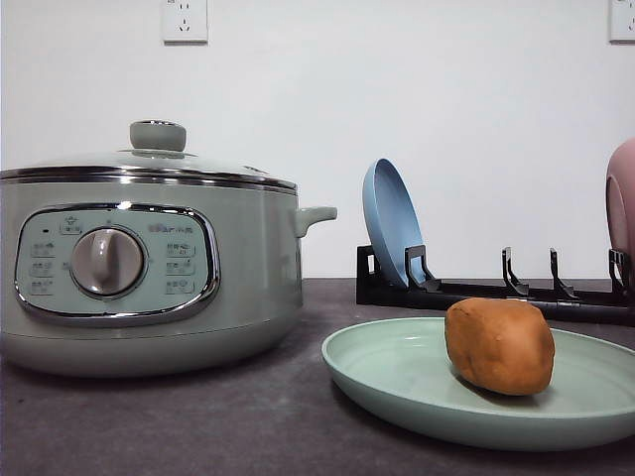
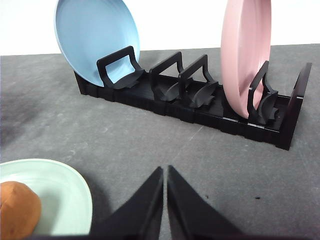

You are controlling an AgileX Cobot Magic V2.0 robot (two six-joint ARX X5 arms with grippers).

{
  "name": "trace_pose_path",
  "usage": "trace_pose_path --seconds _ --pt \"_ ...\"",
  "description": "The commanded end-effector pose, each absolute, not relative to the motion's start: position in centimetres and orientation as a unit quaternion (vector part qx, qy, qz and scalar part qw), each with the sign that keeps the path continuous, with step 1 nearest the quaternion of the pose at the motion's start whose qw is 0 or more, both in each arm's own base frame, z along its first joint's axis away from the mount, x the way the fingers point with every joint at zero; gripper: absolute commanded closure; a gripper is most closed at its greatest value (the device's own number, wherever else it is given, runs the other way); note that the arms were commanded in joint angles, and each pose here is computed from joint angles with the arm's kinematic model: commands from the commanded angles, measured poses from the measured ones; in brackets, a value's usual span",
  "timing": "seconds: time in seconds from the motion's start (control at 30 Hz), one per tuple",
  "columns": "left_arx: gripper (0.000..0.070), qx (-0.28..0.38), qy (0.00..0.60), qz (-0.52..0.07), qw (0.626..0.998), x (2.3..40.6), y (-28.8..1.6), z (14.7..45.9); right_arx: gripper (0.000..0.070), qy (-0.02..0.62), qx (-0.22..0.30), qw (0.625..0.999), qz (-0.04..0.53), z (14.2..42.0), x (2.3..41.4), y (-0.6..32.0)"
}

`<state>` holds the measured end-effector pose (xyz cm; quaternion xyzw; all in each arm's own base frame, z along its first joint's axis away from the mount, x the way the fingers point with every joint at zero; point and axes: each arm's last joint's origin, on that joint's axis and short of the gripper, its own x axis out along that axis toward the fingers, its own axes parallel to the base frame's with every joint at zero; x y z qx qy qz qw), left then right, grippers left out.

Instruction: Transfer potato from steamer to green plate

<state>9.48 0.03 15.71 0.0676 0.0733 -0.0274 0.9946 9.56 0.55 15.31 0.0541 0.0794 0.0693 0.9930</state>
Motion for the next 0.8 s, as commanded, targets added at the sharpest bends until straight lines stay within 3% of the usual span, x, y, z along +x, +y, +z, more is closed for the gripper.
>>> trace_pose_path --seconds 0.0,0.77 --pt "0.0698 0.064 0.087 -0.026 0.994 9.56 0.06 14.95 0.0700 0.078 0.052 0.993 0.071 15.20 9.58 0.57" --pt "0.0697 0.064 0.087 -0.026 0.994 9.56 0.06 14.95 0.0700 0.078 0.052 0.993 0.071 15.20 9.58 0.57"
